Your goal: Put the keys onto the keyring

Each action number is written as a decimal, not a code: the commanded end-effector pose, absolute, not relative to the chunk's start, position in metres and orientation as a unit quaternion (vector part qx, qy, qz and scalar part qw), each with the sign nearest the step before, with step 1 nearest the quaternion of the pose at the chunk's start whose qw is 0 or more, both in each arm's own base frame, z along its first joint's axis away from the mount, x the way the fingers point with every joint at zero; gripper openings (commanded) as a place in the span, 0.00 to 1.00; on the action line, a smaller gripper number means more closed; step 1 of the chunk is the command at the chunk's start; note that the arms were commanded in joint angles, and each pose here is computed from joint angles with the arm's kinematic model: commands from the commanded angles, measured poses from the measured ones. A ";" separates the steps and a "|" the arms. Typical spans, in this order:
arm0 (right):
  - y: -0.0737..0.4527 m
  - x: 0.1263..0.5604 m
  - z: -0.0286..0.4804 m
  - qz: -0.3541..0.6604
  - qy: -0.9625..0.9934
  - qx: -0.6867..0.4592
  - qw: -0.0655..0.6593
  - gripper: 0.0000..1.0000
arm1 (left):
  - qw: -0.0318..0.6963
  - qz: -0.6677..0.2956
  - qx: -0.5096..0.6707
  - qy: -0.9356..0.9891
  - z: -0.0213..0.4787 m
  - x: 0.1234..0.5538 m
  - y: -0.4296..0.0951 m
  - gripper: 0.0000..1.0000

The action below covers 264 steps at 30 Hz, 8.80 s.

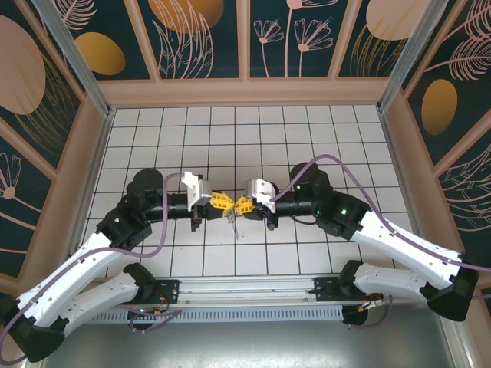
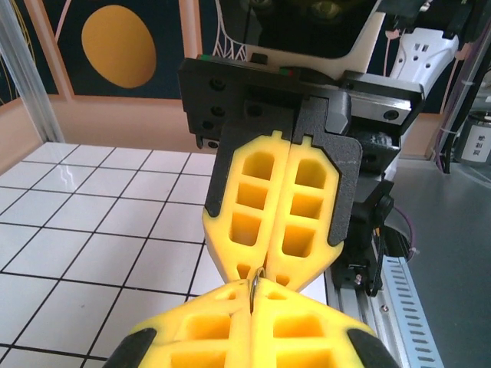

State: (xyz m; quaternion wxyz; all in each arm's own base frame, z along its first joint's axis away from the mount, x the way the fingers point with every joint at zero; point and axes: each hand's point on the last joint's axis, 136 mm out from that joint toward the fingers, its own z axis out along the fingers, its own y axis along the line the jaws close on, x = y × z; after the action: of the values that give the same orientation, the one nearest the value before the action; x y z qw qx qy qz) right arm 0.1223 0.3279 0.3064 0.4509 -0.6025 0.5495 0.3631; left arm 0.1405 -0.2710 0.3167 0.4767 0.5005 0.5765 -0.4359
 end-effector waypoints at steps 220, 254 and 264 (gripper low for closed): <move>0.339 0.116 0.337 0.377 0.516 -0.595 0.487 0.00 | 0.541 -0.555 0.448 0.446 0.378 0.101 -0.255 0.00; 0.343 0.120 0.324 0.317 0.538 -0.658 0.421 0.00 | 0.440 -0.419 0.536 0.586 0.309 0.135 -0.268 0.00; 0.337 0.111 0.314 0.347 0.546 -0.637 0.418 0.08 | 0.538 -0.480 0.479 0.501 0.361 0.125 -0.264 0.00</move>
State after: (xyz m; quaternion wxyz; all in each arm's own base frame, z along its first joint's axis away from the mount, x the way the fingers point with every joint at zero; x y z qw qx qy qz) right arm 0.1167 0.3390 0.3041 0.4043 -0.6508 0.5540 0.3257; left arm 0.1306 -0.2660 0.3207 0.4841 0.5027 0.5576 -0.4496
